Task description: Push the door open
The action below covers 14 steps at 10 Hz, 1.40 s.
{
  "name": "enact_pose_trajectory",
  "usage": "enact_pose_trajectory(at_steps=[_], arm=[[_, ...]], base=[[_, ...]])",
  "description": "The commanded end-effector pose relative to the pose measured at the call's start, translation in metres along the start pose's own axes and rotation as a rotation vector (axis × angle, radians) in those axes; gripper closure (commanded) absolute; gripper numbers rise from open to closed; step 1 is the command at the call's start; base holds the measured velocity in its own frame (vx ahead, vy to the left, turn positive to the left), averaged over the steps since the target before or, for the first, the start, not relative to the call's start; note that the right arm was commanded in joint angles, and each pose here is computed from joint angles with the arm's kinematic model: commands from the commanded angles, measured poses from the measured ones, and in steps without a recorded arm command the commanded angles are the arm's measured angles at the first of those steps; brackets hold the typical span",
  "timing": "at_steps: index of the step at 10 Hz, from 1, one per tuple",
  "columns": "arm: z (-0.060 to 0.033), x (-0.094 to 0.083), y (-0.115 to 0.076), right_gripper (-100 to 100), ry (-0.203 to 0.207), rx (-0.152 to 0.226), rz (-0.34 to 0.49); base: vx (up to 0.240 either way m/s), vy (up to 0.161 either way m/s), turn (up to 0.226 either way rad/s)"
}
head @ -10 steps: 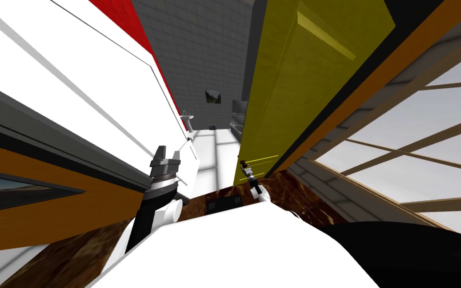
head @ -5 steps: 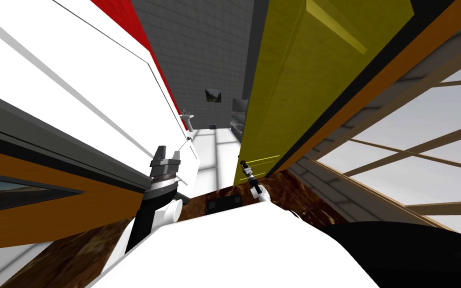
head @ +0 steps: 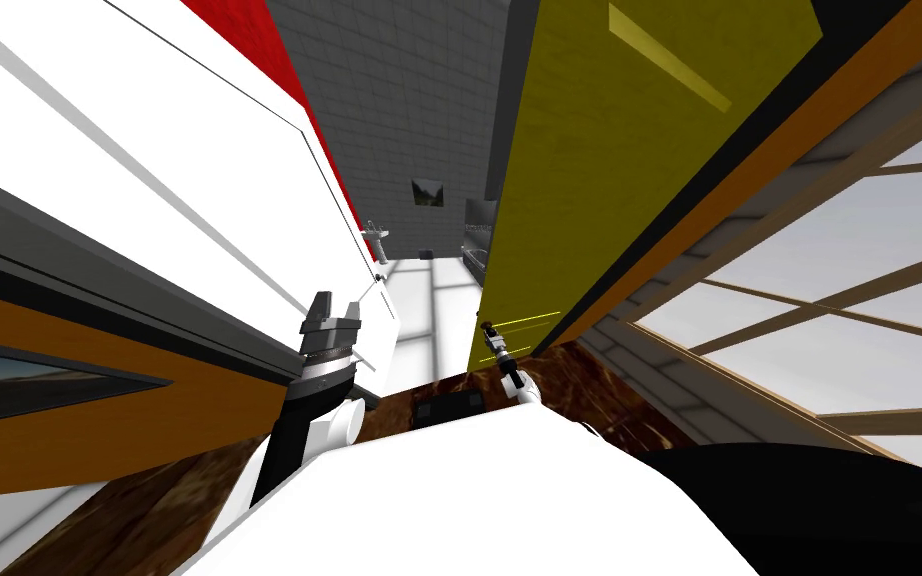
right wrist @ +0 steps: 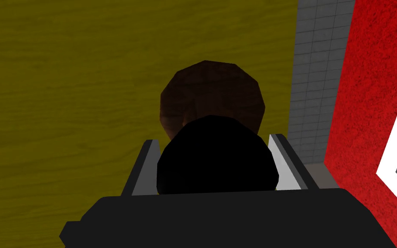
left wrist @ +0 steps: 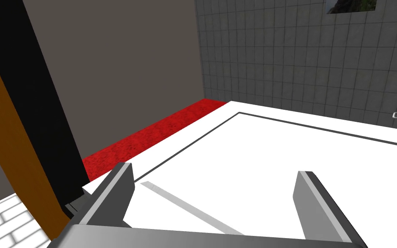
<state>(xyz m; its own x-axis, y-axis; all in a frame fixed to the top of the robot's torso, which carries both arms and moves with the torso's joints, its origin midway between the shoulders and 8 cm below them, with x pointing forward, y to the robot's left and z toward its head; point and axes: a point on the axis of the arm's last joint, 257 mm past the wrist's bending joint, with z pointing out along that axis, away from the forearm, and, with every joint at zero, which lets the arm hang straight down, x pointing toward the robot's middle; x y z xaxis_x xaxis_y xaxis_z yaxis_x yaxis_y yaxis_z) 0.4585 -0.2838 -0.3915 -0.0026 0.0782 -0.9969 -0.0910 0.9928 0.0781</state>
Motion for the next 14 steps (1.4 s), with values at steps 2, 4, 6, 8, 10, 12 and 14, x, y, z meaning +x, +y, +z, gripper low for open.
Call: enact_pose_trajectory(at_steps=[2, 4, 6, 8, 10, 12, 14], arm=[[0.0021, -0.007, -0.004, 100, -0.021, 0.014, 0.073], [0.0018, -0.009, -0.008, 100, -0.031, 0.028, 0.136], [0.0015, -0.011, -0.01, 100, -0.038, 0.036, 0.176], [0.0008, -0.013, -0.015, 100, -0.053, 0.052, 0.255], [0.0004, -0.015, -0.018, 100, -0.061, 0.06, 0.297], [-0.0007, -0.018, -0.024, 100, -0.081, 0.079, 0.387], [-0.0013, -0.02, -0.027, 100, -0.092, 0.087, 0.441]], base=[[0.026, -0.001, 0.026], [0.04, -0.005, 0.04], [0.037, 0.001, 0.031], [0.036, 0.001, 0.04], [0.044, -0.007, 0.027], [0.043, -0.009, 0.046], [0.034, -0.007, 0.034]])
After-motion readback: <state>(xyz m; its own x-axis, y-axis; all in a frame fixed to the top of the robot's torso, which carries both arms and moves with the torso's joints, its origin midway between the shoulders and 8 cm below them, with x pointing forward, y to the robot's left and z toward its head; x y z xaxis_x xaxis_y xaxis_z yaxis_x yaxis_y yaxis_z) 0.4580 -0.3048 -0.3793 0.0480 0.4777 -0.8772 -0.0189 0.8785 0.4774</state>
